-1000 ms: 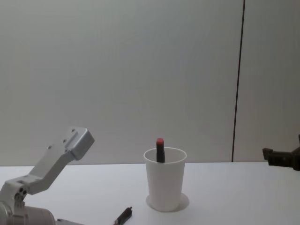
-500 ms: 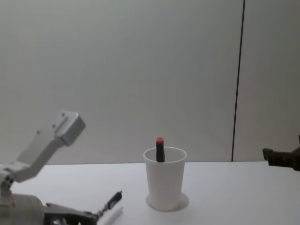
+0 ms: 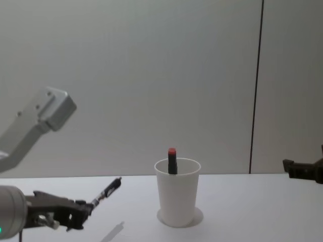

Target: Place the pen into the pen holder.

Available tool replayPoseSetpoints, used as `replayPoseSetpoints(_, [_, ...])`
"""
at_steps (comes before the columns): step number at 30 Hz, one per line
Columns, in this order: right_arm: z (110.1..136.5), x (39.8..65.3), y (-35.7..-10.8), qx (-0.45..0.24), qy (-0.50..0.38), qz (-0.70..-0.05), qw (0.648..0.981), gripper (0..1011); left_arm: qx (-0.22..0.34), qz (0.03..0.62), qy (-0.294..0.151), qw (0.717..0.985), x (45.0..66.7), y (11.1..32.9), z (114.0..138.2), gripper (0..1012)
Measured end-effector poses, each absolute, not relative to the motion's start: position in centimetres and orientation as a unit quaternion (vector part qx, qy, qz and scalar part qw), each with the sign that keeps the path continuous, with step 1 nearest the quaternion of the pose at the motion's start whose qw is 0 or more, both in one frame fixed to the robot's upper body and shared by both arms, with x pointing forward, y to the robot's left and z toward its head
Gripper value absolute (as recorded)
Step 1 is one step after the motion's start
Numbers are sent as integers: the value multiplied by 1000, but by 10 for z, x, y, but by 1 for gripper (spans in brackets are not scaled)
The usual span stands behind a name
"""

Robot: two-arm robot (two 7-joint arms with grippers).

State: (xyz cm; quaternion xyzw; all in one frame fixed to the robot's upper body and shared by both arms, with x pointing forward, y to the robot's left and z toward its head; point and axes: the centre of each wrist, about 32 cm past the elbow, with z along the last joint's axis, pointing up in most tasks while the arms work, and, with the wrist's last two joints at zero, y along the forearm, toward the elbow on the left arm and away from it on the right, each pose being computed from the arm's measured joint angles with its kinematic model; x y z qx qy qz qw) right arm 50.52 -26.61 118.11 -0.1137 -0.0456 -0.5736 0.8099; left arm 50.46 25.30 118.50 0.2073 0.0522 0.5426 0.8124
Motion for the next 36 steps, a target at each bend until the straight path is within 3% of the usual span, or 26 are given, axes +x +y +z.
replayPoseSetpoints(18, [1181, 505, -266, -114, -46, -574, 810, 1001, 136, 500, -56, 854, 485, 273, 1195, 99])
replayPoseSetpoints(36, [1181, 505, -266, -114, -46, -574, 810, 1001, 61, 419, -118, 898, 489, 278, 1193, 99])
